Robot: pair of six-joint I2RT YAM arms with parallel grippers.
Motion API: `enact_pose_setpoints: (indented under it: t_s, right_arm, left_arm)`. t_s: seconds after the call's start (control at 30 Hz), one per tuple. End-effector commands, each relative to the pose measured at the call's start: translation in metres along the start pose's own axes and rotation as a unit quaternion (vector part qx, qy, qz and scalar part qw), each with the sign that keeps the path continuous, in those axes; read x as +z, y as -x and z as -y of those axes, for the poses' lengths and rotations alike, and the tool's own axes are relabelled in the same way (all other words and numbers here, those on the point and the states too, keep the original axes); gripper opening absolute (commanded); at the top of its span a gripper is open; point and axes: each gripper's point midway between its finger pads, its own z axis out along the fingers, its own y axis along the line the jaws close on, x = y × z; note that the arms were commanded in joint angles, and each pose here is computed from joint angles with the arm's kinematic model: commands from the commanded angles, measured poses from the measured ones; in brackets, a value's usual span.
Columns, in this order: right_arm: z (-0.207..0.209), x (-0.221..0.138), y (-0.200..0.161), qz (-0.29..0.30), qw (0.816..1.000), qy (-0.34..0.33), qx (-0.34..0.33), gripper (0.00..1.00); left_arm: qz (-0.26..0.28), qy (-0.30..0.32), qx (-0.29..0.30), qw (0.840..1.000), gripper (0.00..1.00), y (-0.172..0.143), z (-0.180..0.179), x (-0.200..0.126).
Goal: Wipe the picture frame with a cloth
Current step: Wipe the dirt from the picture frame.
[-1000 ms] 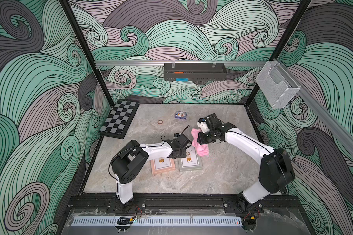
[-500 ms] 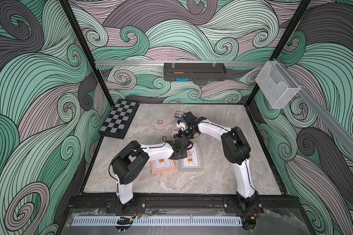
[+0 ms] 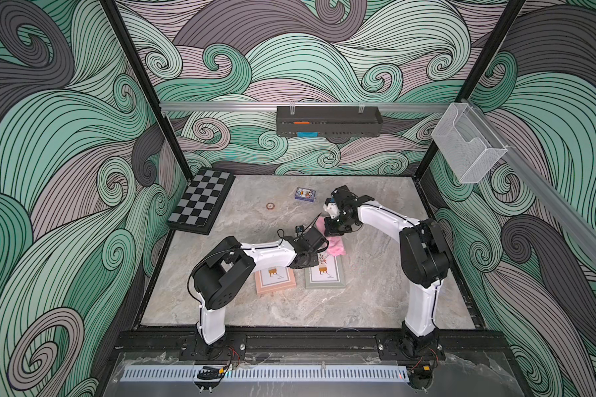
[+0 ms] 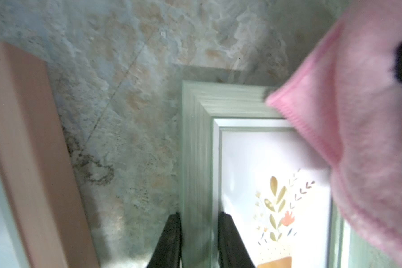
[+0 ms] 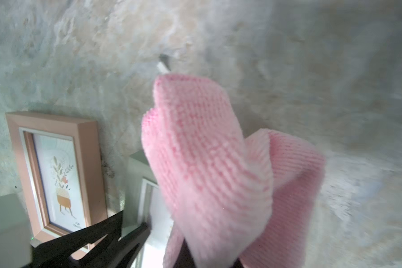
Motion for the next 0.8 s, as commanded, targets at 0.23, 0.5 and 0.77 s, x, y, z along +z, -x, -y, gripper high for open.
enact_pose_setpoints:
  t_s: [0.23, 0.5, 0.77]
  right_arm:
    - [0.014, 0.019, -0.017, -0.031, 0.999, -0.017, 0.015, 0.00]
    - [0.057, -0.028, -0.011, 0.019, 0.998, -0.050, 0.037, 0.00]
    - [0.040, -0.013, -0.043, -0.018, 0.999, -0.012, 0.042, 0.00]
  left_arm:
    - [-0.073, 0.064, 0.005, 0.995, 0.00, -0.049, -0.036, 0.026]
    - [-0.077, 0.065, 0.003, 0.995, 0.00, -0.050, -0.035, 0.030]
    - [-0.062, 0.069, -0.011, 0.996, 0.00, -0.041, -0.031, 0.032]
